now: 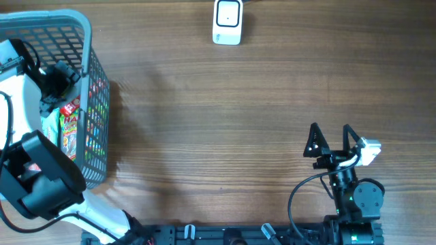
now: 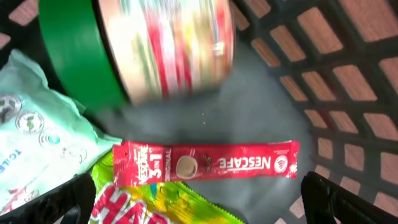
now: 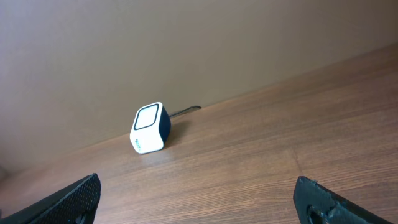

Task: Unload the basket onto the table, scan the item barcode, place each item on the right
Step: 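Lower the left gripper onto the green-lidded jar in the basket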

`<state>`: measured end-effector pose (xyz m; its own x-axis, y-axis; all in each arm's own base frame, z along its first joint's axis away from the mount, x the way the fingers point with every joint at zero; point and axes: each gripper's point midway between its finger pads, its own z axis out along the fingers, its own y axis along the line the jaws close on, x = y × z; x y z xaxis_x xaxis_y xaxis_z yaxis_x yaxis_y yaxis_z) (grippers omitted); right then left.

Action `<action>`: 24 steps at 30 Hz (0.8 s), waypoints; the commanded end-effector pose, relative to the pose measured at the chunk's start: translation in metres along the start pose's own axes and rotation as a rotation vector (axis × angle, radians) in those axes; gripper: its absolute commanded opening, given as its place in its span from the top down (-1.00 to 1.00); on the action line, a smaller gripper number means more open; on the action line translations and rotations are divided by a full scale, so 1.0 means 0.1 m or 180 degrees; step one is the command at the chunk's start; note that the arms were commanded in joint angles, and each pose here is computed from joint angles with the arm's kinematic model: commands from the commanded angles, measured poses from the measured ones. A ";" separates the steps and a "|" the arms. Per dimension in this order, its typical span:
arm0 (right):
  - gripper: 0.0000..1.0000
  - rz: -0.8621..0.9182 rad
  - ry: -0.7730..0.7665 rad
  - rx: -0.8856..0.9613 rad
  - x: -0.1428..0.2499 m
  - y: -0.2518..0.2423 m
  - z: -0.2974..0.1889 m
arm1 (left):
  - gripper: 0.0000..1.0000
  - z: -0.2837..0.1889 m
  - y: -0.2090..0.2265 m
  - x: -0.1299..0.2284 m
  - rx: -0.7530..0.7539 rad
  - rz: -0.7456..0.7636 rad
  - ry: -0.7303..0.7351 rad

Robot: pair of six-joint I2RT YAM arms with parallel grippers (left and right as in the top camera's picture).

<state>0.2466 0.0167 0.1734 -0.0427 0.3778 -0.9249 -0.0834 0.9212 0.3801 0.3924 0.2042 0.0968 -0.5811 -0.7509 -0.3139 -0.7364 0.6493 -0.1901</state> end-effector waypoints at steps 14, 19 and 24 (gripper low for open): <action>-1.00 0.0020 -0.0001 0.0018 0.00 -0.01 0.00 | -1.00 -0.06 0.31 -0.38 -0.0356 -0.0247 -0.0500; -0.99 0.0020 0.0001 0.0017 0.01 -0.01 0.00 | -1.00 -0.05 0.27 -0.46 -0.0307 -0.0069 -0.0591; -1.00 0.0020 -0.0001 0.0018 0.00 -0.01 0.00 | -1.00 0.07 0.23 -0.43 -0.0202 -0.0300 -0.0519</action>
<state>0.2466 0.0168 0.1734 -0.0428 0.3778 -0.9249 -0.0837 0.9211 0.3801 0.4011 0.2542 0.1121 -0.4752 -0.7397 -0.4765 -0.7883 0.5985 -0.1430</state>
